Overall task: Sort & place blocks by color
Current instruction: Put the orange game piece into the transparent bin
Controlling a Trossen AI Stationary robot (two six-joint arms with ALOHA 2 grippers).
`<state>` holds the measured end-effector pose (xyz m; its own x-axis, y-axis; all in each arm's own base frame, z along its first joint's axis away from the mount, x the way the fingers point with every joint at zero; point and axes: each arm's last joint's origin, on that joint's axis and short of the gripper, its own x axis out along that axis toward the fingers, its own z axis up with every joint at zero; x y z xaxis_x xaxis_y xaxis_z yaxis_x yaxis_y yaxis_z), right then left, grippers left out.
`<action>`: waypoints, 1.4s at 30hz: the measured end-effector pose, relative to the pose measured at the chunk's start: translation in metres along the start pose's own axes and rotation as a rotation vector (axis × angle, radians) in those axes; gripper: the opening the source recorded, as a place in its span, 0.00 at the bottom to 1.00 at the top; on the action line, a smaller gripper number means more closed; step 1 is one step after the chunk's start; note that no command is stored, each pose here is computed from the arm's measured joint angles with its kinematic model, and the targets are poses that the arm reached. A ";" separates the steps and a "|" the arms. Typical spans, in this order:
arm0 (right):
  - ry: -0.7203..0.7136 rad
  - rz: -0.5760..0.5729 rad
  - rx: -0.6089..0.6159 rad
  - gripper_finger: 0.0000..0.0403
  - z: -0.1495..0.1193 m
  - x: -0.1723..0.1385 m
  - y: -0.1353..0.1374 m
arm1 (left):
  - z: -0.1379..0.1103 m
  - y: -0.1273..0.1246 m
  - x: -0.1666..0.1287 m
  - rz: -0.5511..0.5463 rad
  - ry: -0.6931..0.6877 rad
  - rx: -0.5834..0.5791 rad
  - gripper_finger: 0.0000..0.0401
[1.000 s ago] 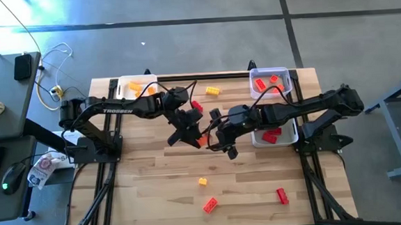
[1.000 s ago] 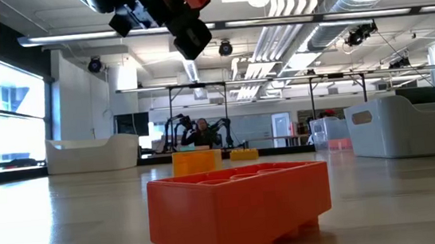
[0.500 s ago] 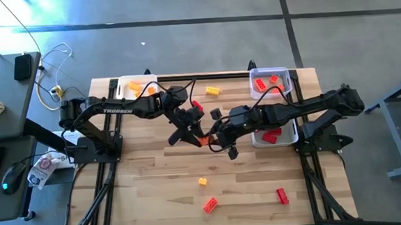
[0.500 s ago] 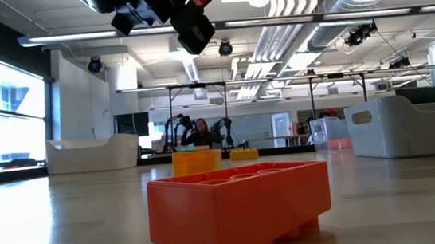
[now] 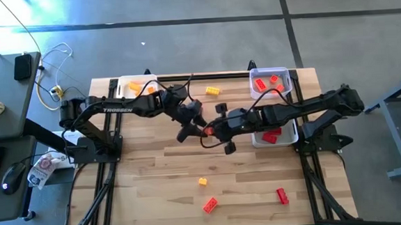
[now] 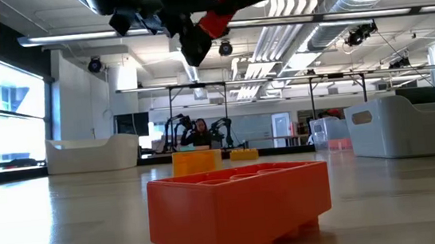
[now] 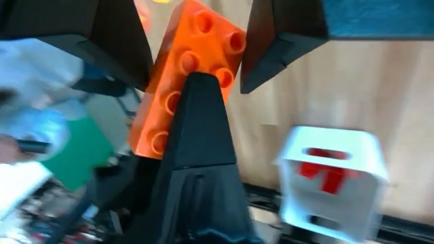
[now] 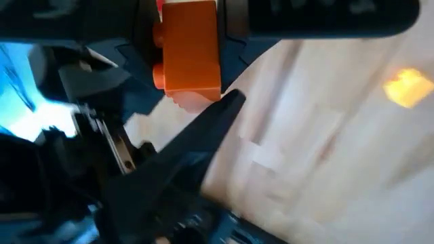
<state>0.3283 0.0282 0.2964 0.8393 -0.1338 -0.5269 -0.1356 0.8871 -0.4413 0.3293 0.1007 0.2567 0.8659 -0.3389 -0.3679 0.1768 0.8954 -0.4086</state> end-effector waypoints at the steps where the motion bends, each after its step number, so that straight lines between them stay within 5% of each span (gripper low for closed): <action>1: 0.024 -0.025 0.009 0.17 -0.002 0.000 0.000 | 0.000 0.001 0.000 0.029 -0.003 -0.001 0.49; 12: 0.320 -0.323 0.106 0.17 -0.027 -0.002 -0.012 | -0.005 0.019 -0.009 0.407 0.013 -0.053 0.54; 20: 0.534 -0.503 0.333 0.17 -0.063 -0.005 -0.045 | -0.010 0.033 -0.019 0.588 0.045 -0.088 0.54; 34: 0.779 -0.753 0.743 0.17 -0.128 -0.024 -0.108 | -0.019 0.036 -0.023 0.634 0.147 -0.082 0.54; 42: 0.850 -0.726 0.949 0.17 -0.162 -0.039 -0.139 | -0.020 0.036 -0.023 0.634 0.154 -0.083 0.54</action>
<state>0.2290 -0.1615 0.2602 -0.0310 -0.5842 -0.8111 0.8440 0.4194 -0.3343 0.3064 0.1353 0.2342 0.7121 0.2045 -0.6717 -0.3878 0.9121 -0.1334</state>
